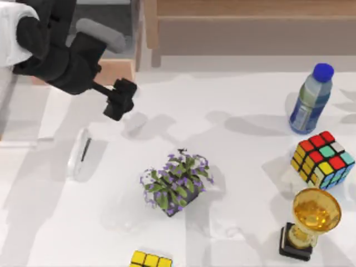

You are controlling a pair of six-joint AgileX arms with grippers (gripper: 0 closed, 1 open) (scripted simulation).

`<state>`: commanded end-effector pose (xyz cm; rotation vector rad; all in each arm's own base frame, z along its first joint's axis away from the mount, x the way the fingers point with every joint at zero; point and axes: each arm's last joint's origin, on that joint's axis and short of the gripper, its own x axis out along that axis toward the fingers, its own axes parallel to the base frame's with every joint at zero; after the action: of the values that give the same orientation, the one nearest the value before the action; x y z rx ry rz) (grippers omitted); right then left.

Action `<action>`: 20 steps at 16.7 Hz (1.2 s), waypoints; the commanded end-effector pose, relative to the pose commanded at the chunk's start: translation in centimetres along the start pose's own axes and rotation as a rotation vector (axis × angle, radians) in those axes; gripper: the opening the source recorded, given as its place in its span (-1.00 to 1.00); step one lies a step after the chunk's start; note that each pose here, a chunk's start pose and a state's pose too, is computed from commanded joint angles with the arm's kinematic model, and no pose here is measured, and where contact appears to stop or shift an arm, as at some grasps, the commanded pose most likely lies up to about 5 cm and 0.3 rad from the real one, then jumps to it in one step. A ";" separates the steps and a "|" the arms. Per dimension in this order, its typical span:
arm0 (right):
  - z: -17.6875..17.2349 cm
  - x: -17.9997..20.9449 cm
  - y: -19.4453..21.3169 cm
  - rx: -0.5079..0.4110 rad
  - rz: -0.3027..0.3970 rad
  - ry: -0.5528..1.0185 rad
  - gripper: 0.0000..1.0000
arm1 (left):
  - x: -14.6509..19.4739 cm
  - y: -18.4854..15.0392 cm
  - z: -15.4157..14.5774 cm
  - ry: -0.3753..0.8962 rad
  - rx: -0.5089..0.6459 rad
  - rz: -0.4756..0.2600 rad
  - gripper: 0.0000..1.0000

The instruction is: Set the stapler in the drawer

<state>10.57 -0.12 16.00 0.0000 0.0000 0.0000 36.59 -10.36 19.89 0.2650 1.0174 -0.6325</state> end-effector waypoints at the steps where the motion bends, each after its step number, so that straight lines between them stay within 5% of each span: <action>1: 0.0 0.0 0.0 0.000 0.000 0.000 1.00 | -1.4 0.4 0.6 0.035 -0.078 0.043 1.00; 6: 0.0 0.0 0.0 0.000 0.000 0.000 1.00 | -2.0 1.2 0.6 0.320 -0.365 0.192 1.00; 10: 0.0 0.0 0.0 0.000 0.000 0.000 1.00 | 0.7 0.7 -0.9 0.511 -0.438 0.208 1.00; 20: 0.0 0.0 0.0 0.000 0.000 0.000 1.00 | 3.2 1.0 -2.3 0.511 -0.438 0.208 1.00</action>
<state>10.57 -0.12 16.00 0.0000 0.0000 0.0000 36.77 -9.61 15.88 0.1425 1.5650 -0.1369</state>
